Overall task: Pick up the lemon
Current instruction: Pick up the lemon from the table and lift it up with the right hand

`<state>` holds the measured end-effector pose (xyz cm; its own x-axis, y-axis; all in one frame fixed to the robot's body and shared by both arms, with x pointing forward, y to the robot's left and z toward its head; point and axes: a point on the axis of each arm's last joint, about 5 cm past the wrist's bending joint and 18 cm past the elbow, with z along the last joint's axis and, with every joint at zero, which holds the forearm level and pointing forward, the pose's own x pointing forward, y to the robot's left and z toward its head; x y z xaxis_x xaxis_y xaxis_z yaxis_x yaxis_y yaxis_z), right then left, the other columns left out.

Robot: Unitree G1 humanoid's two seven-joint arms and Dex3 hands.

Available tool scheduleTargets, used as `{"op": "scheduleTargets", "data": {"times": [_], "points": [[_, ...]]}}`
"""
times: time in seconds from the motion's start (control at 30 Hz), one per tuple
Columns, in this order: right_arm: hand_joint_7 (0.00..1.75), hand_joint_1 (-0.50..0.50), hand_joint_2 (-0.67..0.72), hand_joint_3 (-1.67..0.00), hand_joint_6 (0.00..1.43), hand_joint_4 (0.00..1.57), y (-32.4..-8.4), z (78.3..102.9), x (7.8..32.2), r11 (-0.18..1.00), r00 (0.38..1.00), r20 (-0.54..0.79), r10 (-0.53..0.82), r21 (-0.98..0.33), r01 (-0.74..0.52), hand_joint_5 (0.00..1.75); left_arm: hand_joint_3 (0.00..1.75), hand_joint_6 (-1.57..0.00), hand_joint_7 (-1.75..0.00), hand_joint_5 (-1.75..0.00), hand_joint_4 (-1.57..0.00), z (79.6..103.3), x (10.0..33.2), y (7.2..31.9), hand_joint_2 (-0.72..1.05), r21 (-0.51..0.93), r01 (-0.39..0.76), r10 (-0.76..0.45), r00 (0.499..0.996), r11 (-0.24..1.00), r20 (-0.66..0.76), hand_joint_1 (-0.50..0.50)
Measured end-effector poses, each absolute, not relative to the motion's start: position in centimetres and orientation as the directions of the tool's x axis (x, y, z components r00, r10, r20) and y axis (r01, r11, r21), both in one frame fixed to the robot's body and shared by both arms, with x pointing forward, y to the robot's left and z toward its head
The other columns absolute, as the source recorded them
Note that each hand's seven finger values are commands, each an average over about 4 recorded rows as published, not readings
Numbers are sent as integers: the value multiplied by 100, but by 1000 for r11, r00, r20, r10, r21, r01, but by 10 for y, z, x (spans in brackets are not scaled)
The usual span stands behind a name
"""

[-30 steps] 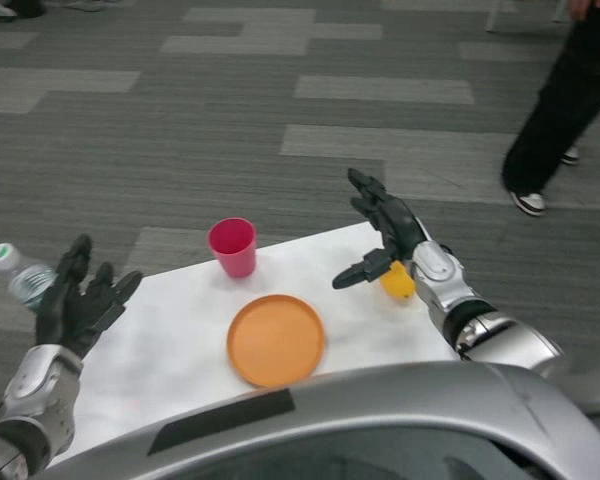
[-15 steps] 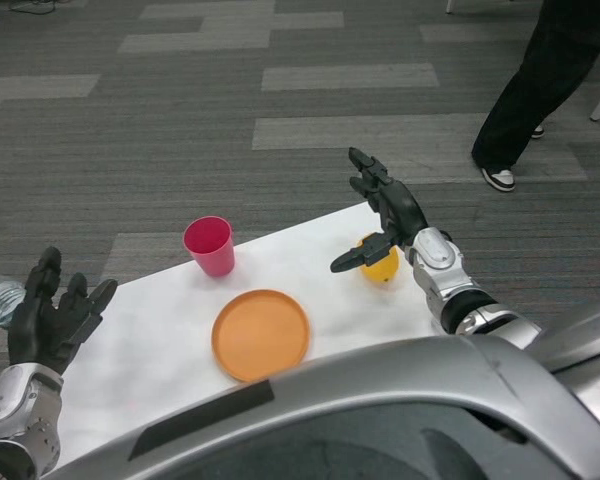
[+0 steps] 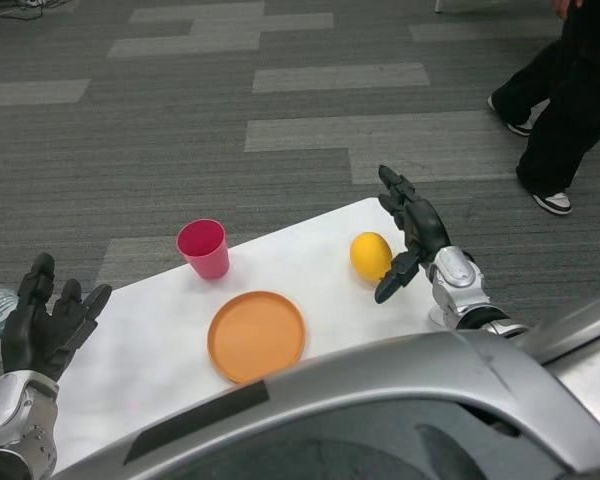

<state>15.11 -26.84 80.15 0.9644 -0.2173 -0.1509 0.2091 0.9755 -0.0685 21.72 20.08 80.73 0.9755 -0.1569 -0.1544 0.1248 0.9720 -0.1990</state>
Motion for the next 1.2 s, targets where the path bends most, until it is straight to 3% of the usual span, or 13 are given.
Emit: {"op": "scheduleTargets", "data": {"times": [0.5, 0.77, 1.1, 1.2], "points": [[0, 33, 60, 0, 0, 0, -270, 779, 128, 966, 908, -330, -258, -71, 248, 41, 9, 0, 0, 0, 0, 807, 217, 201, 69, -197, 127, -159, 975, 972, -155, 50], [0, 32, 60, 0, 0, 0, -268, 778, 132, 966, 898, -359, -256, -71, 247, 48, 9, 0, 0, 0, 0, 807, 217, 201, 69, -198, 128, -160, 975, 972, -156, 50], [0, 26, 44, 0, 0, 0, -265, 779, 140, 966, 896, -360, -259, -111, 235, 48, 9, 0, 0, 0, 0, 807, 217, 201, 69, -197, 127, -159, 975, 972, -156, 50], [0, 22, 36, 0, 0, 0, -263, 779, 144, 962, 892, -366, -267, -148, 227, 56, 9, 0, 0, 0, 0, 807, 217, 201, 69, -197, 128, -160, 975, 972, -156, 50]]}}
